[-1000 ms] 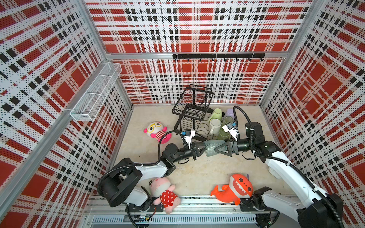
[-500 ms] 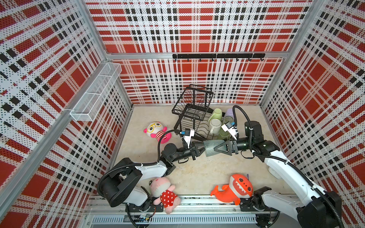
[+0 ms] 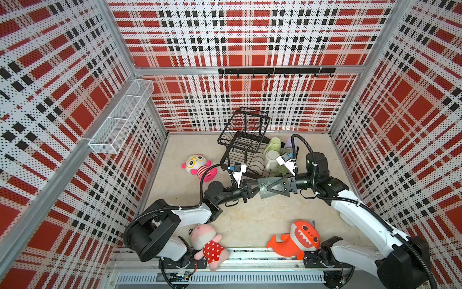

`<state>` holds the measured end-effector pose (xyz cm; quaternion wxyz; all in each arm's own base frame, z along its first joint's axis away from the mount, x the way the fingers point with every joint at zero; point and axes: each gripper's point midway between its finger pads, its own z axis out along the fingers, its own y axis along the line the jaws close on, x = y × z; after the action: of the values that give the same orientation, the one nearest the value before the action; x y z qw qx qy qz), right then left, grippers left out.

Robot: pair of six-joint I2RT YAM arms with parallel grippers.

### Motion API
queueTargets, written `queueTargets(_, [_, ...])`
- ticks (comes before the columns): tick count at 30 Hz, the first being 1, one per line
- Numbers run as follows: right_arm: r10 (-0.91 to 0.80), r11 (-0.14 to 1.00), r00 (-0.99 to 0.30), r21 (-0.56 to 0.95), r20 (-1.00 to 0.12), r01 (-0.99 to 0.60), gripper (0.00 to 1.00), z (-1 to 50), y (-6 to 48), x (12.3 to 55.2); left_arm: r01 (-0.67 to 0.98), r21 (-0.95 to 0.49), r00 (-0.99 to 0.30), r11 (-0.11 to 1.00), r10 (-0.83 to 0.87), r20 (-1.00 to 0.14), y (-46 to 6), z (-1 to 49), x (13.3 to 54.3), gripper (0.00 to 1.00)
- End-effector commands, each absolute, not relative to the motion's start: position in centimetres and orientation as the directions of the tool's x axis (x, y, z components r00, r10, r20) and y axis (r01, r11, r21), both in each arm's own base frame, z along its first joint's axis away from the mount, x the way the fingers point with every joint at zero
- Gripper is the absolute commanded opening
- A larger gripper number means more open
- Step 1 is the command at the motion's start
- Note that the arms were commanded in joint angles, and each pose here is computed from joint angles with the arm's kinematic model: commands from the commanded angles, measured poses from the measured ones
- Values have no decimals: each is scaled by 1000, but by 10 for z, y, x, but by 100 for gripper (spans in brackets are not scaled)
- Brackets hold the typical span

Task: Load cups into a dish rack
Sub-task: Place the cup upside down at the dish rack.

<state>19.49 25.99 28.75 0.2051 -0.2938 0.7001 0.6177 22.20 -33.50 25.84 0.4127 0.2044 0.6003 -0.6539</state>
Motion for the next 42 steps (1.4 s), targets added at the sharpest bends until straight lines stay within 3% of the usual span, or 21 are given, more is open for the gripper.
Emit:
queueTargets(1, [-179,12,-714,724,-677,-689,88,294,269,188,809,-587,-553,29,-301,-777,-341,271,220,8])
queueTargets(7, [-182,7,-715,726,-675,-687,74,295,269,188,801,-596,-555,46,-313,-771,-337,269,224,12])
queueTargets(12, [-180,29,-712,720,-679,-694,70,292,269,191,795,-604,-556,63,-323,-766,-331,266,228,19])
queueTargets(14, [-183,38,-711,718,-678,-695,70,291,269,192,790,-610,-559,70,-327,-762,-327,265,230,27])
queueTargets(16, [-182,53,-710,714,-680,-698,69,290,269,195,782,-618,-564,79,-334,-756,-323,264,233,42])
queueTargets(19, [-174,91,-702,698,-691,-710,69,290,268,201,771,-630,-569,95,-340,-749,-317,259,236,46])
queueTargets(27, [-193,278,-707,653,-681,-705,68,273,248,228,734,-653,-567,186,-361,-740,-289,241,244,53])
queueTargets(37, [-261,659,-734,440,-627,-611,67,228,216,300,690,-597,-465,409,-382,-799,-255,233,264,56])
queueTargets(42, [-244,732,-756,396,-607,-555,67,215,216,330,655,-581,-439,483,-383,-813,-243,229,270,56])
